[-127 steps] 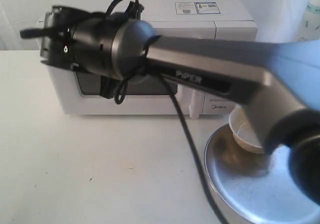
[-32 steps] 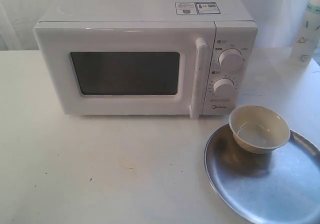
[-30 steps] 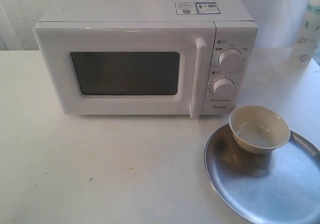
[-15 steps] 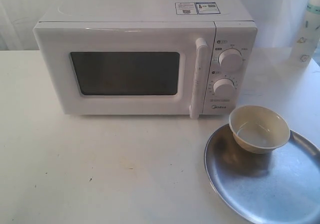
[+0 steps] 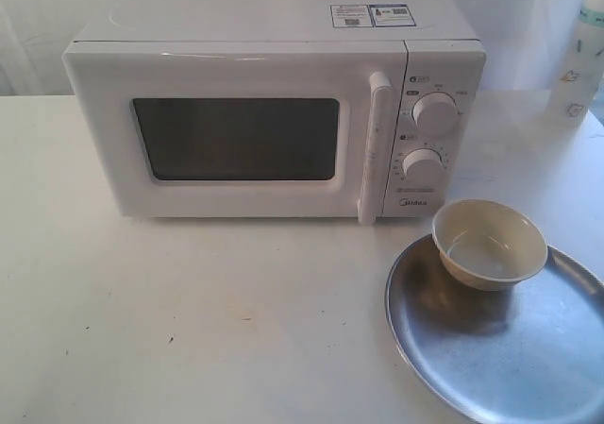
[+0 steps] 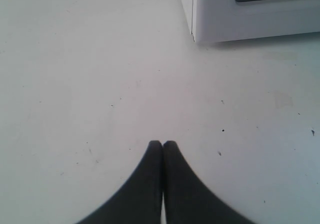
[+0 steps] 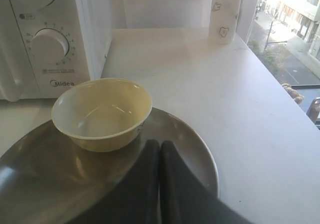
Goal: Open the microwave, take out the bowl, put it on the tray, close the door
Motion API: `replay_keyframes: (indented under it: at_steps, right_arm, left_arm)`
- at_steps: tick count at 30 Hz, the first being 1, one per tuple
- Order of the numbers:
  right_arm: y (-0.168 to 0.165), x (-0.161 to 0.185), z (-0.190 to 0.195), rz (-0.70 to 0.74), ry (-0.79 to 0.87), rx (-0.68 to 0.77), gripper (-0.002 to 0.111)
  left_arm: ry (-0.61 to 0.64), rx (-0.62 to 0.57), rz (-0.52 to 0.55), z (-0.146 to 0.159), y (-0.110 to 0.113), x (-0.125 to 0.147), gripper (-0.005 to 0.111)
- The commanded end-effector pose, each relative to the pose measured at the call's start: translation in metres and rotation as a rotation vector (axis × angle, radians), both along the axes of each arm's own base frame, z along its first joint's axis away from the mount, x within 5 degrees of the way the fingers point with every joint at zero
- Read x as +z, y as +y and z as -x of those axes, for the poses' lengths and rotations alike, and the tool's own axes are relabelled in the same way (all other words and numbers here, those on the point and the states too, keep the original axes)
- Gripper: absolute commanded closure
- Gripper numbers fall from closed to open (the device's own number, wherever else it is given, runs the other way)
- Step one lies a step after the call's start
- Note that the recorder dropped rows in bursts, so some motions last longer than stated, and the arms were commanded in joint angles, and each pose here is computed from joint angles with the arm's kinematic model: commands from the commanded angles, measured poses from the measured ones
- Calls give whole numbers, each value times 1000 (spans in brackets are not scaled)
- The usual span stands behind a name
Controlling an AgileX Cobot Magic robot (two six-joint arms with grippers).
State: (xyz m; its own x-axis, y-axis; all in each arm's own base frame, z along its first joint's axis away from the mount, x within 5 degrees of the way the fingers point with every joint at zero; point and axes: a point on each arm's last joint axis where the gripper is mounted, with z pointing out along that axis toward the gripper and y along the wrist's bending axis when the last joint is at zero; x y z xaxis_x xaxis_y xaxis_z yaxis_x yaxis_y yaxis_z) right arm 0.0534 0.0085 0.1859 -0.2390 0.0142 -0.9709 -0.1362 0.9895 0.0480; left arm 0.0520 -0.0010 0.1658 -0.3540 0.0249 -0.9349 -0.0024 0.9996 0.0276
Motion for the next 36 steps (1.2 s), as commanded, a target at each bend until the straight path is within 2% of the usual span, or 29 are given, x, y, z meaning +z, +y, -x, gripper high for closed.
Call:
replay_keyframes:
  at_steps: [1,11,36]
  right_arm:
    - [-1,-2,0,-39,0,-24,108]
    - [-1,-2,0,13,-7,-11,108]
    - [-1,-2,0,13,-5,-11,108]
  left_arm:
    - [-2,-6,10,0,-1,1,107]
    - [-2,-6,10,0,-1,1,107]
    - [-2,-6,10,0,-1,1,107]
